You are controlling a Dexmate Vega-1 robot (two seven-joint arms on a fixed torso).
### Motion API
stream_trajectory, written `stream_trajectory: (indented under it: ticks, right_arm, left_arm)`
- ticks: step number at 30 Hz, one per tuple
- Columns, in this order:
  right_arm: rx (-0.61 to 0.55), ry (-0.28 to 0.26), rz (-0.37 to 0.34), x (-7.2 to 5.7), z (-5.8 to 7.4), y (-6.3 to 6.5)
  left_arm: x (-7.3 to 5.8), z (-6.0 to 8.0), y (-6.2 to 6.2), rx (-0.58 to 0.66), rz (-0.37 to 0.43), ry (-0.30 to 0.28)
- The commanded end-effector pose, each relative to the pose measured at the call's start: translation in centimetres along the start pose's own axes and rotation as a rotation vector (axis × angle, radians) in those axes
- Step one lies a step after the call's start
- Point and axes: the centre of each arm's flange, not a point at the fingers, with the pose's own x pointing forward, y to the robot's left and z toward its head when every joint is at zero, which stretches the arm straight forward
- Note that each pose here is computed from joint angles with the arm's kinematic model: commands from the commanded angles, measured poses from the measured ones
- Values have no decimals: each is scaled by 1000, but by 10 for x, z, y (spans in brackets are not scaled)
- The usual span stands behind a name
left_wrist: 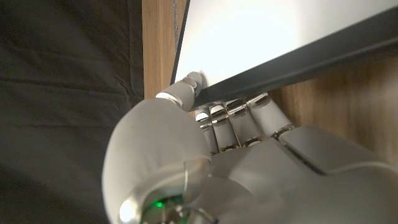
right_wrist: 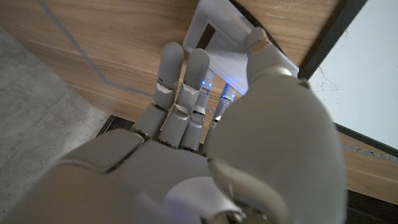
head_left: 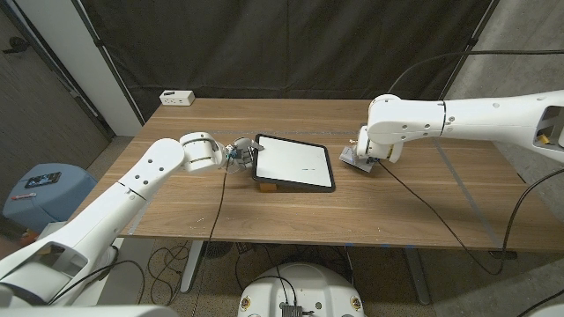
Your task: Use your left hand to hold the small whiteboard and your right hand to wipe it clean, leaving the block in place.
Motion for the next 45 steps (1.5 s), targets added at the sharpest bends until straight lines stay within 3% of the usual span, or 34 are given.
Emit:
stream_trajectory:
  ticks: [1,19,28,45]
  right_arm:
    - [-18,17,7,4,-13,-3]
    - [-62,30,5,7,-26,-3]
    - [-108,-2,-39,11,-38,-9]
    - [-133,-45,-97,15,-45,-15]
  left_arm:
    - [-7,5,3,11,11,13]
    - [-12,3,12,16,24,56]
    - [-13,4,16,10,34,56]
    - [-9,7,16,13,26,66]
